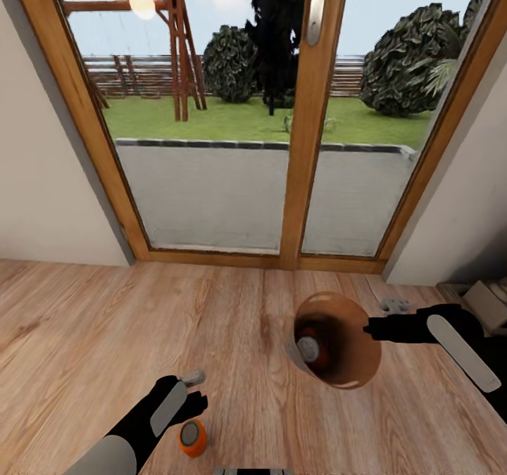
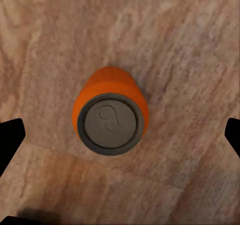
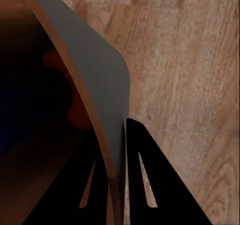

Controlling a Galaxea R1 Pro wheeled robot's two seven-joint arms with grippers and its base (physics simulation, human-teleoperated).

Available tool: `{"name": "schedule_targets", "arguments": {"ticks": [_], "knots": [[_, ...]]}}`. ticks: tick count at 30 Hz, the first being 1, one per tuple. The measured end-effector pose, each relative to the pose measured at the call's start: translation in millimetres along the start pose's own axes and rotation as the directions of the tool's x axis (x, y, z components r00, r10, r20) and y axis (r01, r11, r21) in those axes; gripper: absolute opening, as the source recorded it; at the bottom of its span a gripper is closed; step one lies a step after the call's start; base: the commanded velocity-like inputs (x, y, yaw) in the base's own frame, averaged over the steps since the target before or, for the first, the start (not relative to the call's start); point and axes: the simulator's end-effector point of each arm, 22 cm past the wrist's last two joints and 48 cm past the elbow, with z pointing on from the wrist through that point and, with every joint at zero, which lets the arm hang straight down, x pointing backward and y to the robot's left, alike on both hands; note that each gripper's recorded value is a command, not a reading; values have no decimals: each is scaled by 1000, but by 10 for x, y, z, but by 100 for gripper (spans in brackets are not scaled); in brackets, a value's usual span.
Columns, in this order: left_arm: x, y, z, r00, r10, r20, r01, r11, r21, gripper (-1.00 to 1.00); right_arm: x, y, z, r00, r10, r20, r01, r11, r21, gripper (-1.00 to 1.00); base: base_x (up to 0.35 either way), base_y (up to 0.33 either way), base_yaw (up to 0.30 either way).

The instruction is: Put the three can of soda from the living room inside the tash can in the kitchen.

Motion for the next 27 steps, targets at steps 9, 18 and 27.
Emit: {"name": "schedule_targets", "arguments": {"ticks": [9,18,27], "knots": [[17,137,127,1000,28,-14,-29,998,-58,100,106,-14,160,999,15,-33,-15,1000,-14,-100,0,0,0],[-124,91,195,999,39,-12,-40,997,-65,100,225,-56,325,997,26,-69,-27,1000,-15,-100,0,0,0],[1,74,341,998,40,-46,-43,997,-64,100,330,-101,475,995,27,-99,-28,1000,-10,-100,0,0,0]]}}
